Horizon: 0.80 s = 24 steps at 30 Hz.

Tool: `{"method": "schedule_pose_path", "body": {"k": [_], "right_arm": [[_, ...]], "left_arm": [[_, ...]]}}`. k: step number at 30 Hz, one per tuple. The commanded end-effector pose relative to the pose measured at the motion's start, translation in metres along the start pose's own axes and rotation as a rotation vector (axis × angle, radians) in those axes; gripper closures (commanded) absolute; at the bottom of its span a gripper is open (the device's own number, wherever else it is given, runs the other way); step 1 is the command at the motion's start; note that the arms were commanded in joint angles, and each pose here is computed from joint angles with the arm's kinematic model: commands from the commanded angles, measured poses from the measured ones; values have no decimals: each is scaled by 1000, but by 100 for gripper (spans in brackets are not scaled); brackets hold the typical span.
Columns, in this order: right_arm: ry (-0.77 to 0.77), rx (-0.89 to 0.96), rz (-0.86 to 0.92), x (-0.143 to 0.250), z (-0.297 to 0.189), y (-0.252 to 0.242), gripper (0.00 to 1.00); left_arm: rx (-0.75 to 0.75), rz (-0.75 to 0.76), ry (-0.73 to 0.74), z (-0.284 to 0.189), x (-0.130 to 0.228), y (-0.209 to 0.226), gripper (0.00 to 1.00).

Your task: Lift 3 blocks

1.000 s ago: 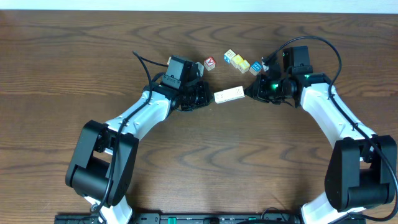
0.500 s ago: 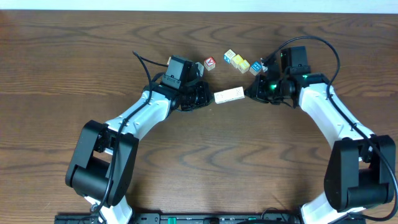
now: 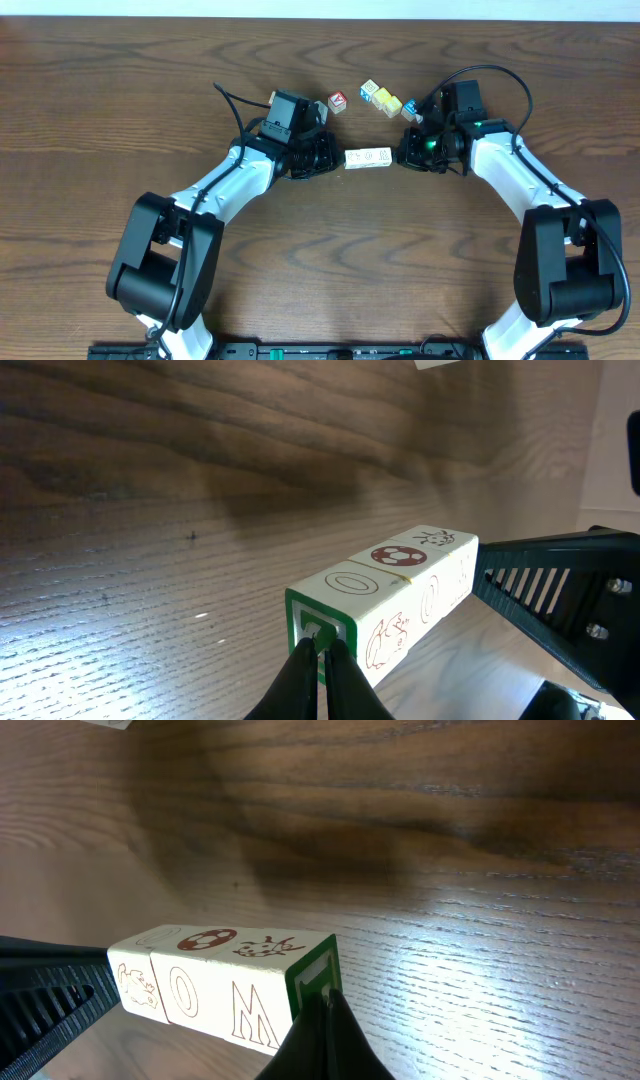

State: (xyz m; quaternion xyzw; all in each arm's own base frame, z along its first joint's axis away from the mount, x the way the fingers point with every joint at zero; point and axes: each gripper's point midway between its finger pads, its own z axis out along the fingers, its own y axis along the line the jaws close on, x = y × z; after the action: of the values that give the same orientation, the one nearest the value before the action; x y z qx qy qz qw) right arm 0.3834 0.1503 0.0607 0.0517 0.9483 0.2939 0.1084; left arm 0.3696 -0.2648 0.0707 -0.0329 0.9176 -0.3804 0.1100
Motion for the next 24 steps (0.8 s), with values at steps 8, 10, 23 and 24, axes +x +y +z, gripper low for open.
{"method": "schedule_pose_path", "body": {"k": [8,10,23,24], "right_arm": [[103,-125,-31,25,16,34,99],[104,-124,-29,25,16,33,99],[132,-112,-20,29,31,23,99],[134,-114,-18,29,32,23,99]], "left_arm": [[67,1,102,18,24,-10,93],[60,-7,110,21,25,-6,93],[50,-15,120,26,27,-1,93],[50,-12,120,26,27,0,93]]}}
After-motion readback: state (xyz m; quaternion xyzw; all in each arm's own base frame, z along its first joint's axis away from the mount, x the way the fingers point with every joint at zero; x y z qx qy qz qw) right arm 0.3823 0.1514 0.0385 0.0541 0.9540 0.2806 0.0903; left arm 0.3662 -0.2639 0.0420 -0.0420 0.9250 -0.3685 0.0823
